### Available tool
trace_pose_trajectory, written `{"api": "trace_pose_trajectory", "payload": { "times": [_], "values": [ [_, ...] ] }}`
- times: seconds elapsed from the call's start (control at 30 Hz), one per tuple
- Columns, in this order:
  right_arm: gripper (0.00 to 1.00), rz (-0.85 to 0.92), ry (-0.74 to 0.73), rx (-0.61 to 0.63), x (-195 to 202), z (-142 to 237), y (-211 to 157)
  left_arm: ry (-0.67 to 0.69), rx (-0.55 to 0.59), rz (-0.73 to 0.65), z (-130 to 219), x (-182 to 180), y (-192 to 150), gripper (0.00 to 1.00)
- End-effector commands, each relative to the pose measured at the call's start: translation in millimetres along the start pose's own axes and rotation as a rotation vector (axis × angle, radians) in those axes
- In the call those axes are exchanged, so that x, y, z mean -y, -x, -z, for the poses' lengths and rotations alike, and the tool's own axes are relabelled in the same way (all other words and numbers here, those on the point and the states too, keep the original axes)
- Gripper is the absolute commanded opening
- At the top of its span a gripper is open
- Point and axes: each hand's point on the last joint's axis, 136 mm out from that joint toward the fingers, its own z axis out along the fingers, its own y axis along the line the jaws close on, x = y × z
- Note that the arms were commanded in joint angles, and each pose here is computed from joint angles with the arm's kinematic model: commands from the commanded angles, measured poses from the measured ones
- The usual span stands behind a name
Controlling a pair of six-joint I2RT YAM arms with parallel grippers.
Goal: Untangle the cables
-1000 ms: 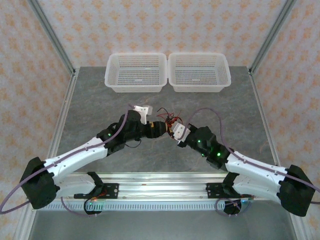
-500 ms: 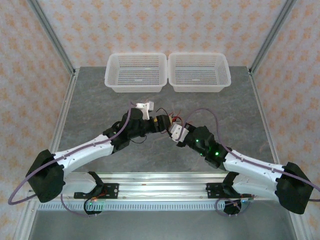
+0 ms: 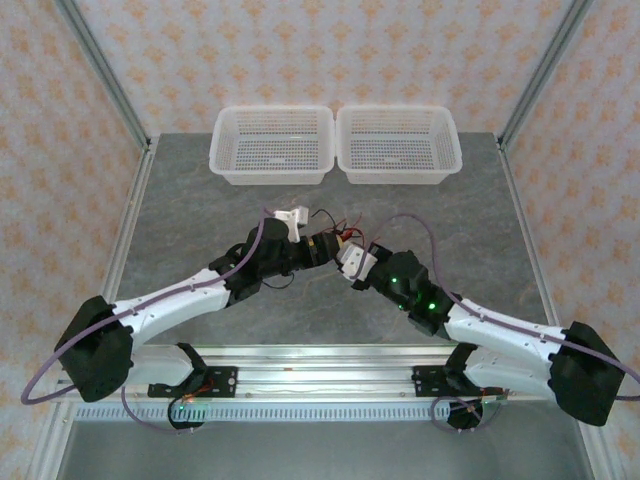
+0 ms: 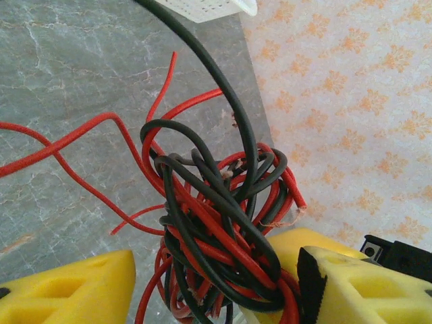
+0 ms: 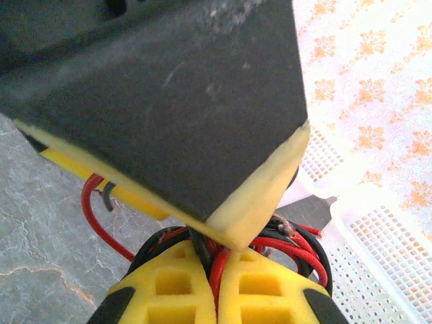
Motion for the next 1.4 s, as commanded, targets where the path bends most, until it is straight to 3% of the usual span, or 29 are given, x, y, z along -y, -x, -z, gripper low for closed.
{"api": "trace_pose_trajectory", "payload": {
  "times": [0.0,0.17,0.67,0.73,0.9,1.03,1.13,1.23,1.37],
  "values": [
    [0.0,-0.002,-0.069,0.093,21,0,34,0.002,-0.021,0.022,-5,0,1,0.63],
    [0.0,-0.006,-0.046,0.111,17,0,38,0.007,-0.026,0.046,-18,-6,2,0.55],
    [0.0,-0.103,-0.063,0.194,19,4,55,-0.04,-0.033,0.118,-47,-11,6,0.13],
    [0.0,-0.12,-0.059,0.209,19,4,58,-0.04,-0.036,0.126,-49,-13,5,0.01],
    [0.0,-0.193,-0.064,0.177,24,0,59,-0.046,-0.028,0.121,-51,-13,7,0.0],
    [0.19,-0.413,-0.213,0.019,59,-6,47,-0.009,-0.002,0.089,-43,-19,12,0.0],
    [0.28,-0.493,-0.266,-0.12,71,-6,34,0.051,0.02,0.045,-33,-29,16,0.0],
    [0.36,-0.563,-0.25,-0.147,74,4,37,0.115,0.041,-0.014,-23,-37,20,0.0],
    [0.51,-0.648,-0.224,-0.097,83,26,52,0.165,0.052,-0.084,-13,-43,22,0.0]
  ]
}}
